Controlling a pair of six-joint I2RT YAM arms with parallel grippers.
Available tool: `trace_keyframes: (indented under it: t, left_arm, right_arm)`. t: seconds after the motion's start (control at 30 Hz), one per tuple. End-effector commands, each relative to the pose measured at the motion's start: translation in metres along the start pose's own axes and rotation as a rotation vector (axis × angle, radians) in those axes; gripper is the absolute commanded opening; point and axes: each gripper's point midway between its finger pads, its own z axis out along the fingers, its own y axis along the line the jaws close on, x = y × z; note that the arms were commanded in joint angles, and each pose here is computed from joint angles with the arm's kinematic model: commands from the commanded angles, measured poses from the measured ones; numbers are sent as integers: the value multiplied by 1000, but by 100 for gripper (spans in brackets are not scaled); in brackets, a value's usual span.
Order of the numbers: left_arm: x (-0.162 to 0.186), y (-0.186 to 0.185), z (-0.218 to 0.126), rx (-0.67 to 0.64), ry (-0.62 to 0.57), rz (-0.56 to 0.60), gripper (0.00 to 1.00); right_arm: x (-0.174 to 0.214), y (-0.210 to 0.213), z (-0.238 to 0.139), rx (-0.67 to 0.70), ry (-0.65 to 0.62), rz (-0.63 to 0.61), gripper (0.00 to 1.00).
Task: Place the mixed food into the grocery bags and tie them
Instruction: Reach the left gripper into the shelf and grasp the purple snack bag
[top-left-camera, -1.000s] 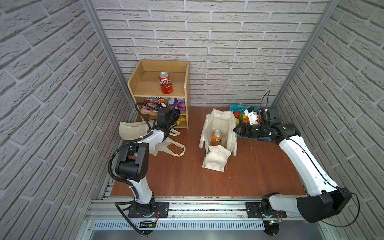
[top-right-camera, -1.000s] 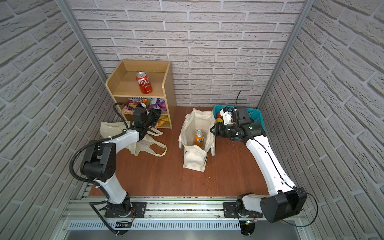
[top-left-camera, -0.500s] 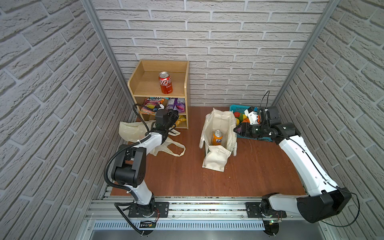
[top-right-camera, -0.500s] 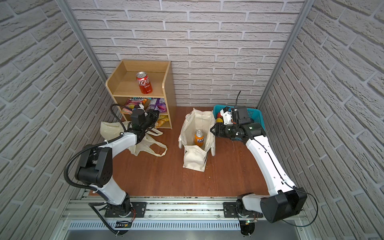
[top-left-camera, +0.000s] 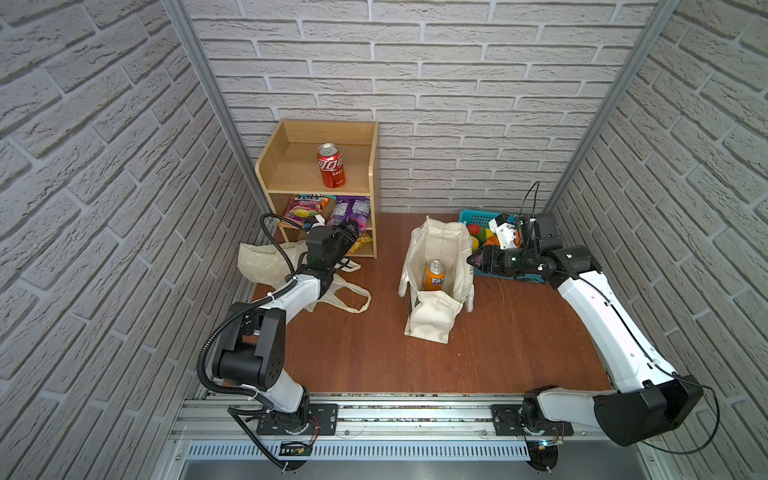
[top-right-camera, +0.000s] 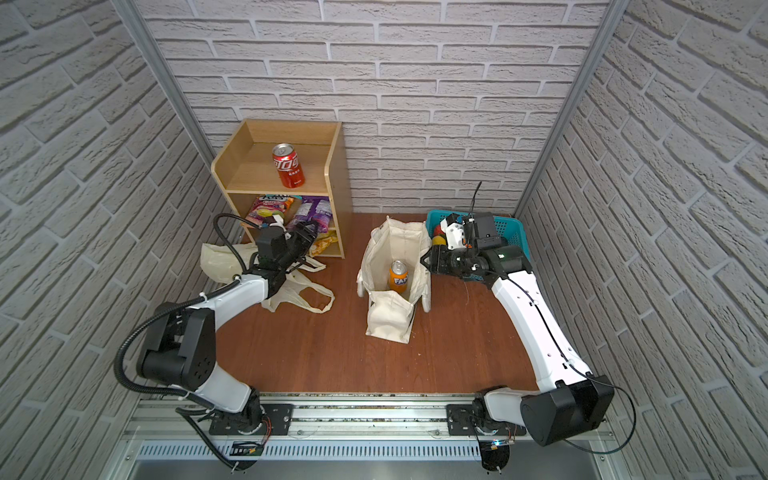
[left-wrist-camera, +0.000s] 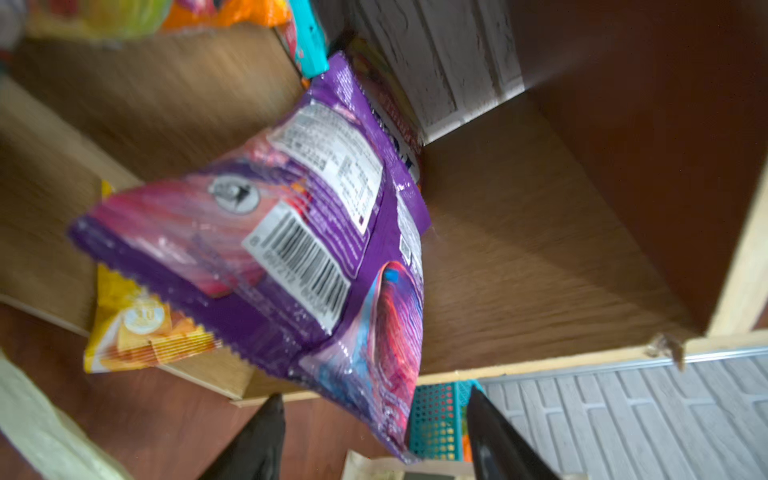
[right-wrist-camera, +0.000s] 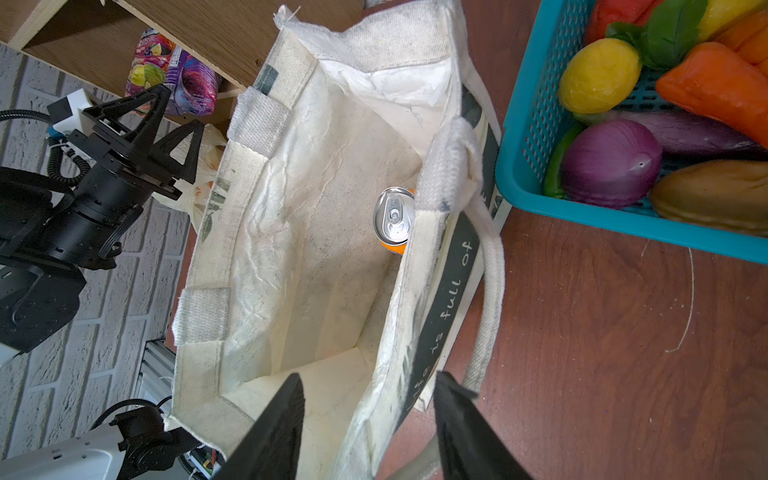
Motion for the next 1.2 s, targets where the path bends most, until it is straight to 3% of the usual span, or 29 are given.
trace_keyframes:
  t: [0.0,0.17,0.33,0.57,1.17]
  left_arm:
    - [-11,-12,2,44,-38,31,90]
    - [-14,-13,14,42,-36,43,97]
    - [-23,-13,29,42,-47,52,91]
    - [-33,-14,35,50,-61,53,75]
    - [-43,-20,13,78,-88,70,17]
  right_arm:
    - [-11,5,-8,-12,-49,-19,52]
    - [-11,5,-9,-10,-47,-20,52]
    - [-10,4,-8,-6,-44,-18,52]
    - [-10,4,-10,0,-43,-23,52]
    - [-6,2,-14,9,-41,-25,52]
